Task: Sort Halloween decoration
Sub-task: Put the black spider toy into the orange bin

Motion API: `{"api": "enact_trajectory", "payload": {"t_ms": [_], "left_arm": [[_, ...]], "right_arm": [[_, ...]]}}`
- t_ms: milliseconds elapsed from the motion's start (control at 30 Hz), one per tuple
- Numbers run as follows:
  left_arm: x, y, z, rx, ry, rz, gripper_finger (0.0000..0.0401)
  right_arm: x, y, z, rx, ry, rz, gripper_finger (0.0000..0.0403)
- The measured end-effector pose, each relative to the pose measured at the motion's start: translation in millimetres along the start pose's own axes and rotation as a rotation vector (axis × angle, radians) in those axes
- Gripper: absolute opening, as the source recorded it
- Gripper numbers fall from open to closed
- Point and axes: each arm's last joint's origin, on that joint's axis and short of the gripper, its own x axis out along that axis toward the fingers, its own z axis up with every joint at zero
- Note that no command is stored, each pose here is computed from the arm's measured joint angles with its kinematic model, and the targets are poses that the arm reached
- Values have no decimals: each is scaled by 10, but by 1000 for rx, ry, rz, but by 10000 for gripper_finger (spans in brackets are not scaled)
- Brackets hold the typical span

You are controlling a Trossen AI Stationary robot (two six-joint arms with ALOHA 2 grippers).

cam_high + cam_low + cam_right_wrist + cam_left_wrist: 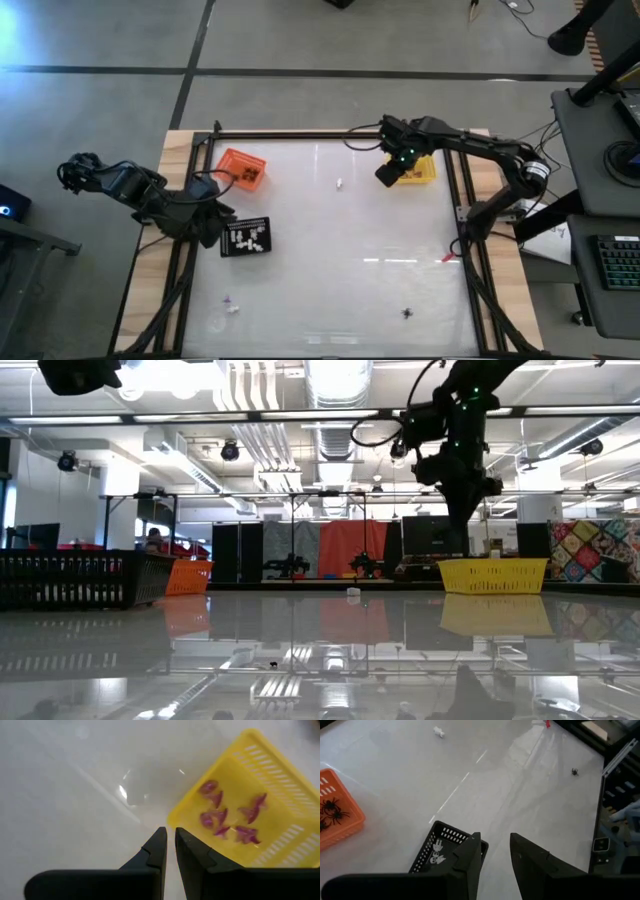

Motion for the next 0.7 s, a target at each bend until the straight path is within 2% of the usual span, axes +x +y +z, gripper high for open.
{"api": "enact_trajectory", "payload": {"t_ms": [267, 700], "left_arm": [[-1, -2, -18, 72, 45, -28, 87], [-11, -1, -24, 114, 61, -50, 87]], "right_arm": [[-49, 174, -68, -6, -12, 19, 34], [-30, 180, -55, -7, -13, 19, 34]]}}
